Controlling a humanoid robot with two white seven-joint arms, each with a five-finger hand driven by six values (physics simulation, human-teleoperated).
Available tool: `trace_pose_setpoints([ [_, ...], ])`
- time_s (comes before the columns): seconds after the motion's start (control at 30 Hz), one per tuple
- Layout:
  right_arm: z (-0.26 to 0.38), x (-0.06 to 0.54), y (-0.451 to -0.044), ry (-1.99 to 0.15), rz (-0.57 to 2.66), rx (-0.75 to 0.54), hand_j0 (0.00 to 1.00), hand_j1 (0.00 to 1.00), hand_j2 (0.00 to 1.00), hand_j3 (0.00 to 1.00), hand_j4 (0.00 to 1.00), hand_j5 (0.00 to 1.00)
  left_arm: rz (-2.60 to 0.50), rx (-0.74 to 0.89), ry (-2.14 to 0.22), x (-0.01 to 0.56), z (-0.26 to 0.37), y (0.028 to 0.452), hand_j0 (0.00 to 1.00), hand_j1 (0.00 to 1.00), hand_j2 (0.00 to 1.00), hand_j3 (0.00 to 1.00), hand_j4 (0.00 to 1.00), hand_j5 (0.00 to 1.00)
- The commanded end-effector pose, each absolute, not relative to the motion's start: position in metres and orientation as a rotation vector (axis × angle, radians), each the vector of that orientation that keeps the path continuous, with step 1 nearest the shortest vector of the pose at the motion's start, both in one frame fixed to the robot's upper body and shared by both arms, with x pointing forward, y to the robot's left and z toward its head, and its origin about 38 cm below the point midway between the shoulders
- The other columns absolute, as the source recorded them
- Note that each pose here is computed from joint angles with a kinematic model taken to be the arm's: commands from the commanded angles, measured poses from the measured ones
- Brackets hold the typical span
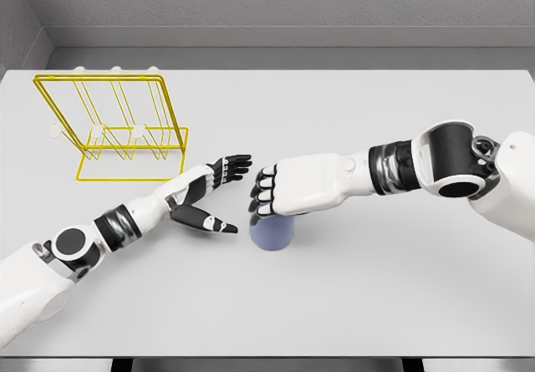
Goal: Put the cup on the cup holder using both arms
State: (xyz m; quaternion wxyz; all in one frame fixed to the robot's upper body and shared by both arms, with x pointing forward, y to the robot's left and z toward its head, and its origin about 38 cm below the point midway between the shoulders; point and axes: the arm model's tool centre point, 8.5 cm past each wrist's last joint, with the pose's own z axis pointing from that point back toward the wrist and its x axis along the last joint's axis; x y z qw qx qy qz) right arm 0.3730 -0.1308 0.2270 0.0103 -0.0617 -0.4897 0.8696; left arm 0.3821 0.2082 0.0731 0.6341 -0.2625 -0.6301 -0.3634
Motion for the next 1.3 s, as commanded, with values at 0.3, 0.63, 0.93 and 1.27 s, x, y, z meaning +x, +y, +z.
trace_pose_setpoints([
  [0.3, 0.266, 0.388, -0.167, -1.57, 2.604, -0.338, 1.0, 1.0, 1.0, 1.0, 1.0, 1.0, -0.823, -0.599, -1.438, 0.383, 0.072, 0.209, 1.0, 1.0, 1.0, 1.0, 1.0, 1.0],
  [0.63, 0.337, 0.378, -0.316, -1.759, 2.024, -0.452, 1.0, 1.0, 1.0, 1.0, 1.0, 1.0, -0.823, -0.6, -1.439, 0.384, 0.072, 0.208, 1.0, 1.0, 1.0, 1.0, 1.0, 1.0],
  [0.93, 0.294, 0.38, -0.329, -1.805, 1.819, -0.317, 1.0, 1.0, 1.0, 1.0, 1.0, 1.0, -0.844, -0.657, -1.461, 0.373, 0.08, 0.191, 1.0, 1.0, 1.0, 1.0, 1.0, 1.0],
  [1.27, 0.265, 0.372, -0.346, -1.791, 1.698, -0.298, 1.0, 1.0, 1.0, 1.0, 1.0, 1.0, -0.869, -0.675, -1.458, 0.365, 0.084, 0.19, 1.0, 1.0, 1.0, 1.0, 1.0, 1.0],
])
